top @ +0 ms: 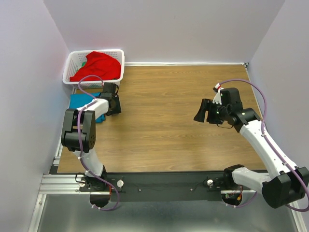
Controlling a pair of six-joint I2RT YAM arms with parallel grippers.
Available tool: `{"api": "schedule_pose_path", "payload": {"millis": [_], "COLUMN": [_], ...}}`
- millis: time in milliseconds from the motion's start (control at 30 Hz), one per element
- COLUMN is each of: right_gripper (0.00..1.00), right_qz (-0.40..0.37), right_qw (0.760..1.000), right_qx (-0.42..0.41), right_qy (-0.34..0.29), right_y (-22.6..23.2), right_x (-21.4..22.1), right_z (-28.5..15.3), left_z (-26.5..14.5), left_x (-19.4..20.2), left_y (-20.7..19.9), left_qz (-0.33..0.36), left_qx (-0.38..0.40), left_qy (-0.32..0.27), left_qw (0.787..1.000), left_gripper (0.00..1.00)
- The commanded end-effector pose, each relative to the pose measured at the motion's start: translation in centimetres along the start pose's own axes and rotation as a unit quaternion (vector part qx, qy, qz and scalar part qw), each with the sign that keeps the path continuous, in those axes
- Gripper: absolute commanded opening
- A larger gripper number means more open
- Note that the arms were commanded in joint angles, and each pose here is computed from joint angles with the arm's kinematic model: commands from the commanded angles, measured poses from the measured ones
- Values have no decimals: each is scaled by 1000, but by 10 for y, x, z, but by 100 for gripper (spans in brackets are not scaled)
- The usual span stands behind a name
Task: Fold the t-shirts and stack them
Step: Neatly place the folded tshirt to the corner
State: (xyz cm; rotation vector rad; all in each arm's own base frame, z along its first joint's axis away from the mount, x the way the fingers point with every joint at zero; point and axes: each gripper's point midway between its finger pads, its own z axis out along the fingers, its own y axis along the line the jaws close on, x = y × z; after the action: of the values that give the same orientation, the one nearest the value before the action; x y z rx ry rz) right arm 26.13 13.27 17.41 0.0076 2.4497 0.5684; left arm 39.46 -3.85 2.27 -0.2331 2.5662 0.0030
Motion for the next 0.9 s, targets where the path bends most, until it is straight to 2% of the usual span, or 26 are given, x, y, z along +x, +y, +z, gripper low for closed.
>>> {"api": "schedule_pose_path", "payload": {"millis": [0, 267, 733, 867], "right_gripper": [79, 79, 79, 79], "right_qz": [-5, -5, -5, -9], "right_qw": [1000, 1000, 1000, 999], "right_qx": [21, 22, 28, 32], "right_qy": [7, 3, -9, -10], "right_y": [-10, -9, -10, -11], "right_x": [7, 3, -1, -1], "right_z": [-2, -3, -10, -10], "left_z": [2, -7, -24, -26], "left_x": [23, 30, 18, 17], "left_y": [23, 62, 84, 78], "left_qz": [-10, -1, -5, -9], "left_qx": [-30, -127, -173, -155], "left_qy": [33, 37, 28, 23], "left_qw": [999, 991, 985, 988], "left_gripper": [52, 52, 55, 56]}}
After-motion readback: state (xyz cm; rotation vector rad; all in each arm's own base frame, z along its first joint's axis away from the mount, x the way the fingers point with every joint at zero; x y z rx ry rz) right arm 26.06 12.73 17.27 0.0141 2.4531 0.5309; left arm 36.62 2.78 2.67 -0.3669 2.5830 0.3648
